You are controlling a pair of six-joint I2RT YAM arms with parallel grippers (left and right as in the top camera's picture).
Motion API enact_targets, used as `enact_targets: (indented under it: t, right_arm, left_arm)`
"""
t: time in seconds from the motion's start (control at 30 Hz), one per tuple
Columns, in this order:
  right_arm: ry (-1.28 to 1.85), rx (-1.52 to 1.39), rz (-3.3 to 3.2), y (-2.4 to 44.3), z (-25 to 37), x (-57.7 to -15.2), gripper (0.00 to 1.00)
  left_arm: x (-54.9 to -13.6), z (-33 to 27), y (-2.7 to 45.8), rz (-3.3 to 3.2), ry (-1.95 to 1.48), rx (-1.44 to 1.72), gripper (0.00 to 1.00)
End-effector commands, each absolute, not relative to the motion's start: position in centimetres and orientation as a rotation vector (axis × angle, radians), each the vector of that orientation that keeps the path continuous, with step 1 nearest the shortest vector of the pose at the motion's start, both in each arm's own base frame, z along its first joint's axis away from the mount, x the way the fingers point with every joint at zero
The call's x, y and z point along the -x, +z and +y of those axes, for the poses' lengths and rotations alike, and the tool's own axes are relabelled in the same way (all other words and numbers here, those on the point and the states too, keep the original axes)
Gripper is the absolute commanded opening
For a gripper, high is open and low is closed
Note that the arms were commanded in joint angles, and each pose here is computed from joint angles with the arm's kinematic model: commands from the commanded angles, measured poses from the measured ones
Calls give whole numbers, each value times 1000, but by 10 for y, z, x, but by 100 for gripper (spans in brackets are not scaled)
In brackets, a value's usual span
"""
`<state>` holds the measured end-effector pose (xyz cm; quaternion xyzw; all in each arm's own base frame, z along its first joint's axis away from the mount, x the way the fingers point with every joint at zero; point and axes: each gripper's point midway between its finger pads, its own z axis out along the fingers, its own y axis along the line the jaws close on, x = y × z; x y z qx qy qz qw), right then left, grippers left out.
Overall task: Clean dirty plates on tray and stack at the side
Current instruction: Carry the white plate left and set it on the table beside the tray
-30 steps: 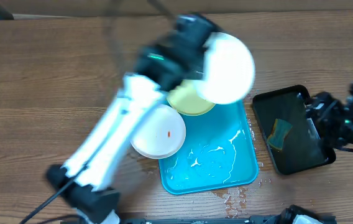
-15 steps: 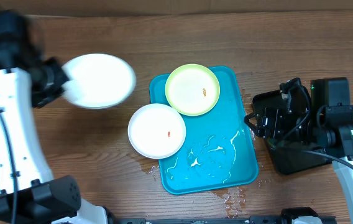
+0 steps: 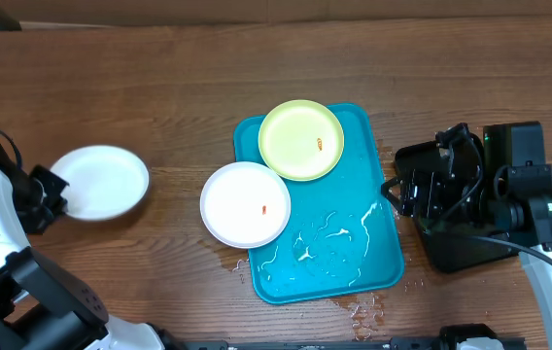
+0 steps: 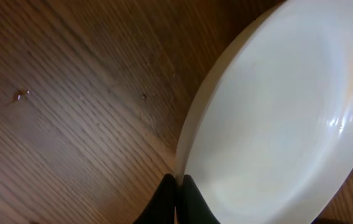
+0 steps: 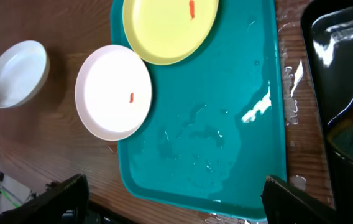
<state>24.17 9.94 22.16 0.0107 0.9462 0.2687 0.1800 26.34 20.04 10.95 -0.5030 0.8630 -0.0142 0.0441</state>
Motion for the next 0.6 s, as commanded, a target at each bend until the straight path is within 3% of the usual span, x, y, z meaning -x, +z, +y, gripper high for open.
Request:
enact_targets:
  t: [0.0,0.17,0.23,0.27,0.3,0.33,0.5,0.57]
  right_arm:
    - [748,-19,2662,227,99,-241,91]
    - [751,-32,2697,221,99,-241,91]
    - [752,-36,2708,219,100,-241,91]
    - [753,-40,2718,216,100,-242,91]
    - [753,-41,2723,215,100,-243,91]
    - [754,-43,2727,214,100,-243,91]
    - [739,-44,2732,211,99,-248,90]
    - [708,-51,2734,208,96,-251,84]
  left_arm:
    - [-256,219,105,2625,73,1489,4]
    - [-255,225,103,2615,129,1484,5]
    - [-255,226,103,2613,131,1484,16]
    - [-255,224,103,2618,123,1486,33]
    - [-255,222,102,2620,110,1486,58]
    - [-256,220,102,2623,90,1486,74]
    - [-264,200,112,2628,-86,1476,78]
    - [-274,188,123,2627,-189,1421,76]
